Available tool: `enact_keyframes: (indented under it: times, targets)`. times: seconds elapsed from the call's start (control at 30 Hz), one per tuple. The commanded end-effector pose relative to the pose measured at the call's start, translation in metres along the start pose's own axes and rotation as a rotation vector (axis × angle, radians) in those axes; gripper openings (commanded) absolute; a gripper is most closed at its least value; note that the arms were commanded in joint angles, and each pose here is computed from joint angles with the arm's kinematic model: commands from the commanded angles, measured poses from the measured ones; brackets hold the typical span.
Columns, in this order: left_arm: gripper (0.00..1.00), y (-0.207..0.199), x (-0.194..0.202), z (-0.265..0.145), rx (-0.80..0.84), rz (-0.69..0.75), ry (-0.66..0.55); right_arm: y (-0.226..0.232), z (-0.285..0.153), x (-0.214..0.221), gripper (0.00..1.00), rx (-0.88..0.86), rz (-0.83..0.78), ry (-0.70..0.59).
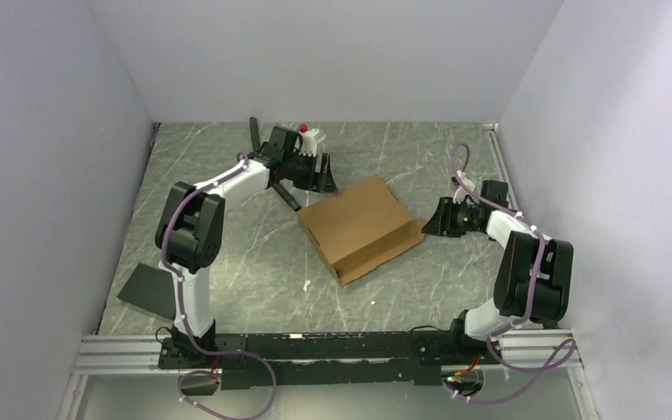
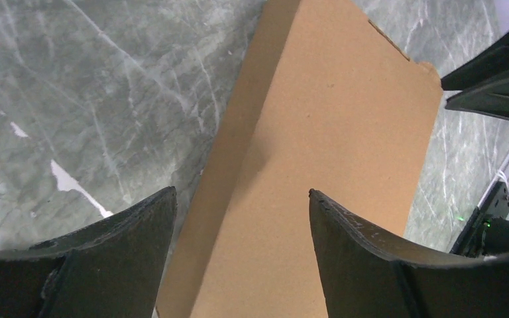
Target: Fold the paper box
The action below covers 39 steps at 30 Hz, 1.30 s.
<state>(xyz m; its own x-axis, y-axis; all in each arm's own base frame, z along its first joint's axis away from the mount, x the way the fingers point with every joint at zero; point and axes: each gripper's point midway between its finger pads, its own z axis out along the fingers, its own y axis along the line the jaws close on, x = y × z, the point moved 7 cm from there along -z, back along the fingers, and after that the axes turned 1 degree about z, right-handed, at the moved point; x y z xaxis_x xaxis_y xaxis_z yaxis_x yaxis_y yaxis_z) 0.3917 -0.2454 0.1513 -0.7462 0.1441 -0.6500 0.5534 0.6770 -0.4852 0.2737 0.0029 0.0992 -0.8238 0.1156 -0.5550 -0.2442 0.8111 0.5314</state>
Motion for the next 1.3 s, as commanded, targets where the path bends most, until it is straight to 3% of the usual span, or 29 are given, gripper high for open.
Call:
enact_keyframes:
  times: [0.0, 0.43, 0.93, 1.27]
  targets:
    - [0.78, -0.012, -0.013, 0.006, 0.11, 0.086, -0.041, 0.0, 0.005, -0.017, 0.41, 0.001, -0.068, -0.035]
    - [0.77, 0.0, 0.011, 0.029, 0.124, 0.035, 0.057, -0.003, 0.016, -0.024, 0.34, 0.04, -0.104, -0.052]
    - [0.72, 0.004, 0.02, 0.04, 0.083, -0.051, 0.111, 0.004, 0.015, -0.02, 0.07, 0.012, -0.185, -0.057]
    - [0.72, 0.005, 0.031, 0.045, 0.062, -0.077, 0.138, 0.018, 0.016, -0.017, 0.0, 0.01, -0.322, -0.06]
